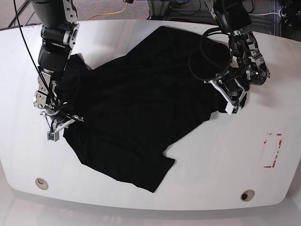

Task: Layout the t-shirt on the table in an organized manner, then fold the t-shirt properly
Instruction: 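Pull the shirt edges apart with both grippers, stretching it flat, then release the shirt and move both grippers inward onto the shirt's collar edge, then grasp the collar-edge fabric with both grippers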

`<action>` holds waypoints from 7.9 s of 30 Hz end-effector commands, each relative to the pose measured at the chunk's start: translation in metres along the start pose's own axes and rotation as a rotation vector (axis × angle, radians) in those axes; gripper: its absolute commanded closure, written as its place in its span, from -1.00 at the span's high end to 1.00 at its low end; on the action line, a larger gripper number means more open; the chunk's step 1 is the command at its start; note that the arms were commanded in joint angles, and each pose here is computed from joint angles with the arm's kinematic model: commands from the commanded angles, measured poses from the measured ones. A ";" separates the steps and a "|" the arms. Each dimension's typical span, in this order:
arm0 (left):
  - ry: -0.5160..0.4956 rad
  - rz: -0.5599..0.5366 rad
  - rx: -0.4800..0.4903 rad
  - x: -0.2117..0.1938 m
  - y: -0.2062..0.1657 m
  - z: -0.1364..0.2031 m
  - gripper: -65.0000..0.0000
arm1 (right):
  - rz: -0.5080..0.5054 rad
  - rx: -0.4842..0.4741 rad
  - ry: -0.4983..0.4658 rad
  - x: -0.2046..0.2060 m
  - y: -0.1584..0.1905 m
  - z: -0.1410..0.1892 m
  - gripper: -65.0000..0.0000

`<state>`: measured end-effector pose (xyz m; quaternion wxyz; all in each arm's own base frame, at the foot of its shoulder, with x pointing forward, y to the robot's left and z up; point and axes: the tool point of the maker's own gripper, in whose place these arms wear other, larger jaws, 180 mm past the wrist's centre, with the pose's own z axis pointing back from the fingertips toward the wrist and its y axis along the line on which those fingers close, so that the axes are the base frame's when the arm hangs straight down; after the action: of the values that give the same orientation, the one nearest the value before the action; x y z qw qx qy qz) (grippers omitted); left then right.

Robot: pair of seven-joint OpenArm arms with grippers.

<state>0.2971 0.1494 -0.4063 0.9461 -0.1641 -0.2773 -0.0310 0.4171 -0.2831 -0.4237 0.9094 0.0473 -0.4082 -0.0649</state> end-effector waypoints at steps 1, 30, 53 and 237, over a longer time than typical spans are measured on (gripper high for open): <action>-0.071 -0.027 0.009 0.024 0.000 0.010 -1.00 | 0.008 -0.002 -0.045 0.023 -0.003 0.003 -1.00; -0.108 -0.121 0.251 0.059 0.098 0.073 -1.00 | -0.097 -0.146 -0.101 0.032 -0.083 0.035 -1.00; 0.005 -0.209 0.273 0.031 0.114 0.081 -1.00 | -0.063 -0.220 -0.029 -0.020 -0.097 0.079 -1.00; 0.299 -1.093 -0.307 -0.082 -0.115 0.011 -0.18 | 0.396 0.149 -0.076 -0.010 0.128 0.144 1.00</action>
<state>0.1990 0.0441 -0.4161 0.7914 -0.1248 -0.1617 -0.5761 0.3049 -0.1596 -0.3325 0.8946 0.0336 -0.4226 0.1414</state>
